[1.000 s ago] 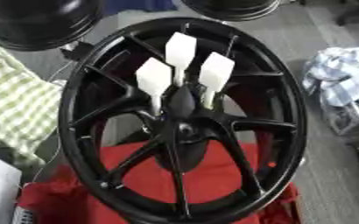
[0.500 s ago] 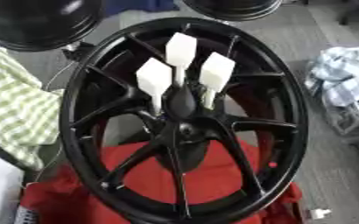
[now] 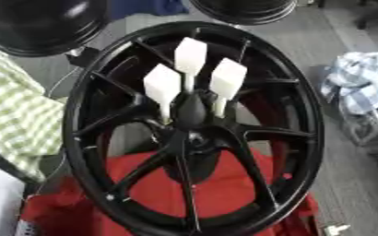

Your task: Pull the pin out of the wheel hub.

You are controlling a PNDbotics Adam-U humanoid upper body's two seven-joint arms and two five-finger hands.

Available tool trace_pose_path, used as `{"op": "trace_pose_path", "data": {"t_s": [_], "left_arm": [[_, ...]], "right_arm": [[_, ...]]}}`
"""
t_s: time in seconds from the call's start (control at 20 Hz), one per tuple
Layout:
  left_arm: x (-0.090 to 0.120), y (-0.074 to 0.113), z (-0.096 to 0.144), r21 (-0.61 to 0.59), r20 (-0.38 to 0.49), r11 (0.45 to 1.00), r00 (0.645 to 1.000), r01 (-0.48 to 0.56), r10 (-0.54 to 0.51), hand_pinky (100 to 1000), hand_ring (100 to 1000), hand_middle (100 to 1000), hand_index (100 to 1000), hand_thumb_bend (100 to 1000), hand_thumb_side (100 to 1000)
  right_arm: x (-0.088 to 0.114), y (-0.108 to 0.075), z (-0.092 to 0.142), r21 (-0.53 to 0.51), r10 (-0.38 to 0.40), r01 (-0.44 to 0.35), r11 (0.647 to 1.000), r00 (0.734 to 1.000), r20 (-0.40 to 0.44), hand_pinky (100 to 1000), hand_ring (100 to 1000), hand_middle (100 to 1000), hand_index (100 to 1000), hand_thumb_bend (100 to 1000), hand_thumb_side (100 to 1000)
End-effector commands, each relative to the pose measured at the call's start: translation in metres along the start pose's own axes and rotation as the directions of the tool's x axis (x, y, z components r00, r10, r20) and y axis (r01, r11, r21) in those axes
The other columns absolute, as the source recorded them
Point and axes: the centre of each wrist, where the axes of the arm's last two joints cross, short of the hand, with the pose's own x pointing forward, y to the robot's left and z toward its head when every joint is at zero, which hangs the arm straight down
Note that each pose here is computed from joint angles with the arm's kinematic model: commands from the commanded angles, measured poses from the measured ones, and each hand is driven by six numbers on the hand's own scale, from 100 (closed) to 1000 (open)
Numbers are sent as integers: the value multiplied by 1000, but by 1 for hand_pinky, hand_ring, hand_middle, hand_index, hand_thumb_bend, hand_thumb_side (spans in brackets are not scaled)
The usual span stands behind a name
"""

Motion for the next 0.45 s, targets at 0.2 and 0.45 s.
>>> {"op": "trace_pose_path", "data": {"t_s": [0.2,0.45], "left_arm": [[6,2,1,-8,32,1000,999,27,-27,810,730,753,804,755,620],[3,-3,9,-22,37,999,999,30,-29,809,729,752,804,755,619]], "right_arm": [[-6,21,-7,-6,-137,137,991,991,5,818,735,685,768,376,409],[-16,32,-5,-16,-187,187,982,982,-6,815,722,672,759,375,397]]}}
